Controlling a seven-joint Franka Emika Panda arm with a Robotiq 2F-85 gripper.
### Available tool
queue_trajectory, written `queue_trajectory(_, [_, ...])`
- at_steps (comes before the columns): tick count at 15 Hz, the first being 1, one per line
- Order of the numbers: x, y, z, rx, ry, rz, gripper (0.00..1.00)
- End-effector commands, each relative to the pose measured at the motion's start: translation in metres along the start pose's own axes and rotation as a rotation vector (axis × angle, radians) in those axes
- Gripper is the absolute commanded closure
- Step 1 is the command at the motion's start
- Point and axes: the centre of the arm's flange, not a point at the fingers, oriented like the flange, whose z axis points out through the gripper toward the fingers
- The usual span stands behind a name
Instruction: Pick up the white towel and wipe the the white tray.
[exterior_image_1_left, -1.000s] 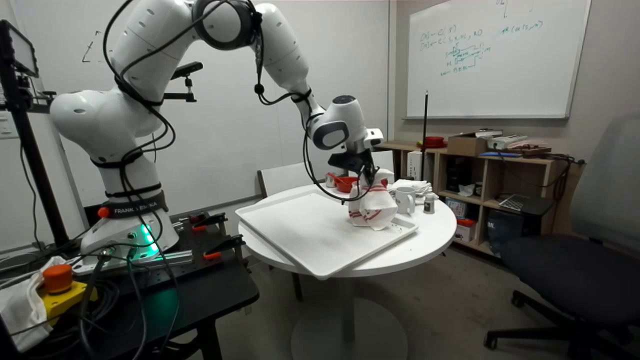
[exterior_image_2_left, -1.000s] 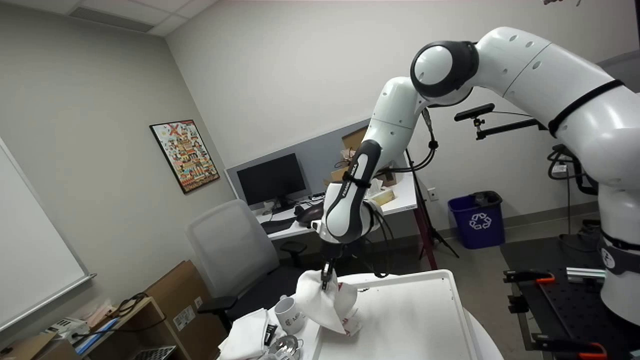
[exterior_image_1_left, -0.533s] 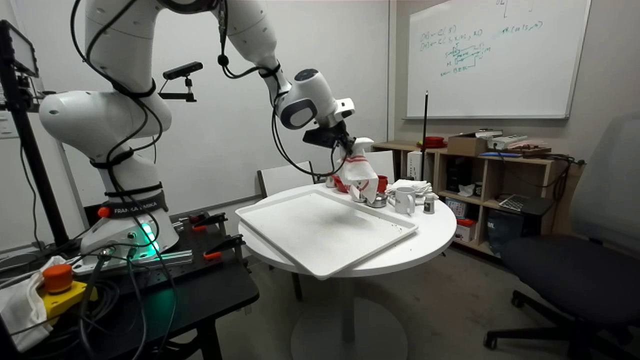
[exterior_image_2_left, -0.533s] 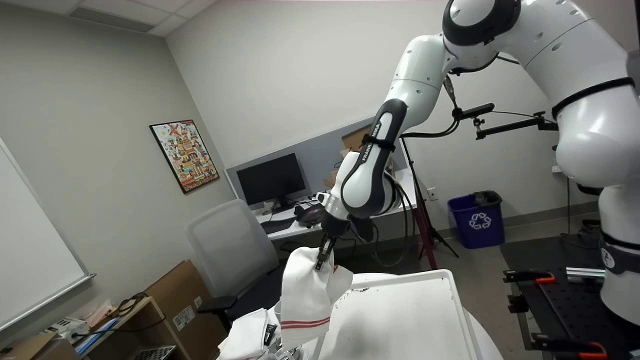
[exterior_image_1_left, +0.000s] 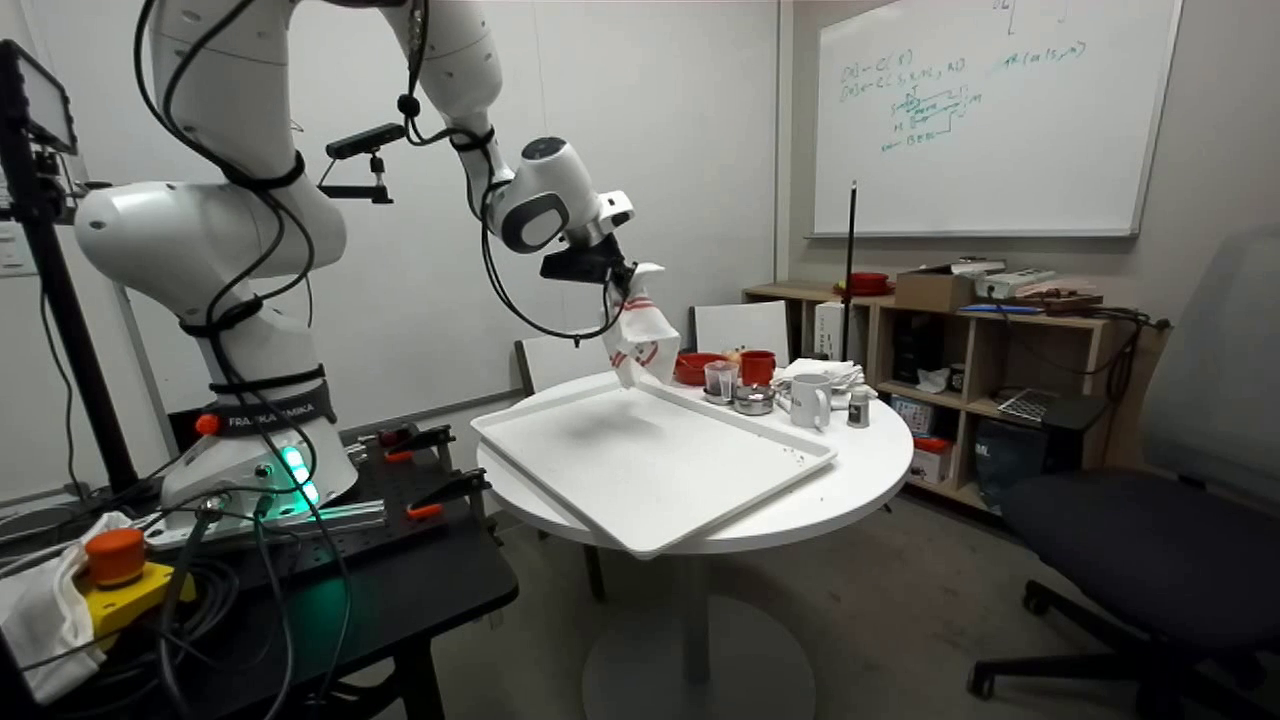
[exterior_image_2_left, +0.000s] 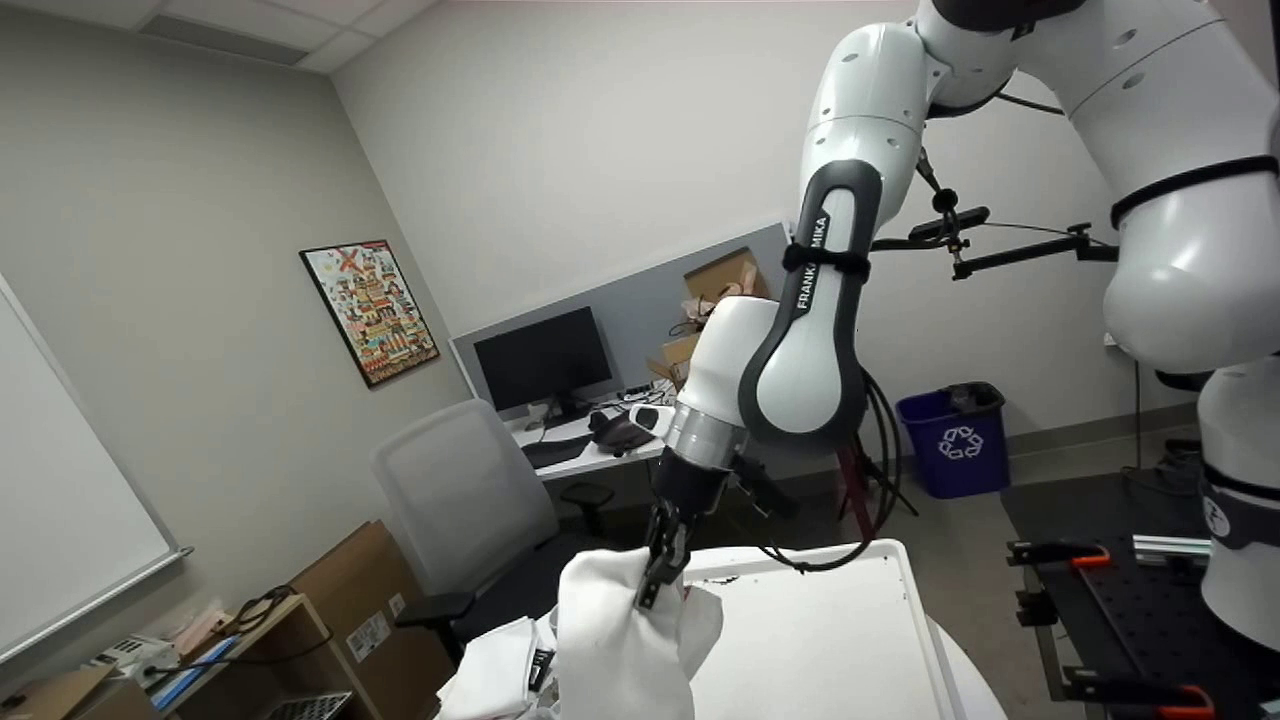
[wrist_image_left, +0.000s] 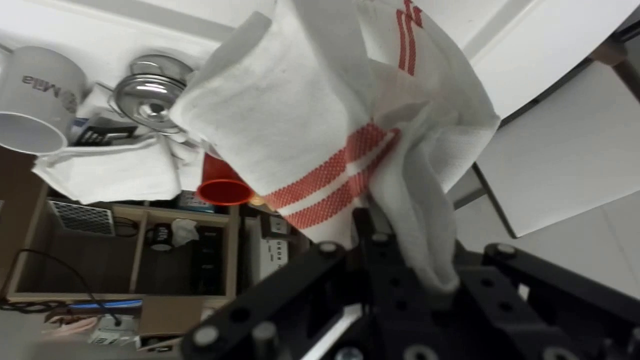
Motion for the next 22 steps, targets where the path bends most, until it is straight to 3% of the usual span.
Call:
queue_trajectory(1, [0.007, -0.052, 0.022, 0.049, -0.017, -0.124, 0.98])
queue_trajectory(7, [0.019, -0.122, 0.067, 0.168, -0.07, -0.285, 0.98])
queue_trajectory(11, [0.038, -0.157, 0.096, 0.206, -0.079, -0.398, 0.98])
queue_trajectory(17, [0.064, -0.175, 0.152, 0.261, -0.115, -0.5, 0.98])
queue_trajectory(22, [0.069, -0.173, 0.21, 0.324, -0.189, -0.507, 0.98])
